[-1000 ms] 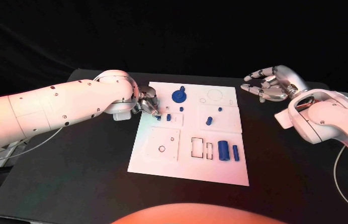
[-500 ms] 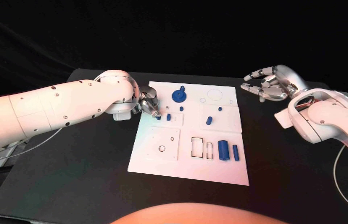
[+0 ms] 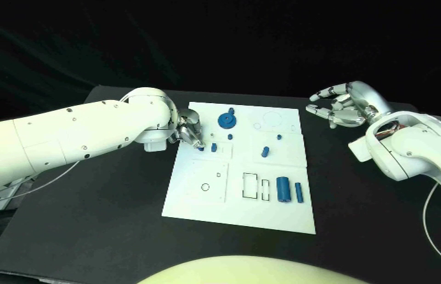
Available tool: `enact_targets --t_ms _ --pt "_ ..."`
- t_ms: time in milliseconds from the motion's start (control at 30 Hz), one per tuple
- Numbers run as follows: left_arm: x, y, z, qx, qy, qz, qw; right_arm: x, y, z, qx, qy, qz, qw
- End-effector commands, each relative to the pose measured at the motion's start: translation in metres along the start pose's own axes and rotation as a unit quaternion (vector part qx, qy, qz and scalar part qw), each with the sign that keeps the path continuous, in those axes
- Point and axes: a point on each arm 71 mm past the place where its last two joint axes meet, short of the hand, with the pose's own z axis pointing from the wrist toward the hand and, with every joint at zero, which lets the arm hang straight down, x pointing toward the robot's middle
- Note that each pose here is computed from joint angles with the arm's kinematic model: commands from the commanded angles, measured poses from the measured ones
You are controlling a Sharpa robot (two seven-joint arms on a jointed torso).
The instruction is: Assemble the parts on the task board
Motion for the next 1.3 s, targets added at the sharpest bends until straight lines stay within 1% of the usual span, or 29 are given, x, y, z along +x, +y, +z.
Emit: enact_targets --t_ms 33,433,1000,1300 --pt "0.0033 -0.0032 0.0006 0.004 0.014 0.010 1.000 0.0011 0.0008 -0.0002 -0.006 0.006 -0.001 1.000" --pt "0.0034 -0.0020 0.0018 -0.002 0.019 0.014 1.000 0.0008 0.0006 -0.0004 -0.005 0.005 -0.002 1.000" --pt "0.0052 -0.0066 0.0050 -0.001 0.023 0.016 1.000 0.0009 0.0007 -0.0004 -0.006 0.005 -0.001 1.000" --pt "0.0054 -0.0064 0.0061 -0.002 0.028 0.018 0.999 0.0006 0.0006 -0.0006 -0.006 0.004 -0.001 1.000"
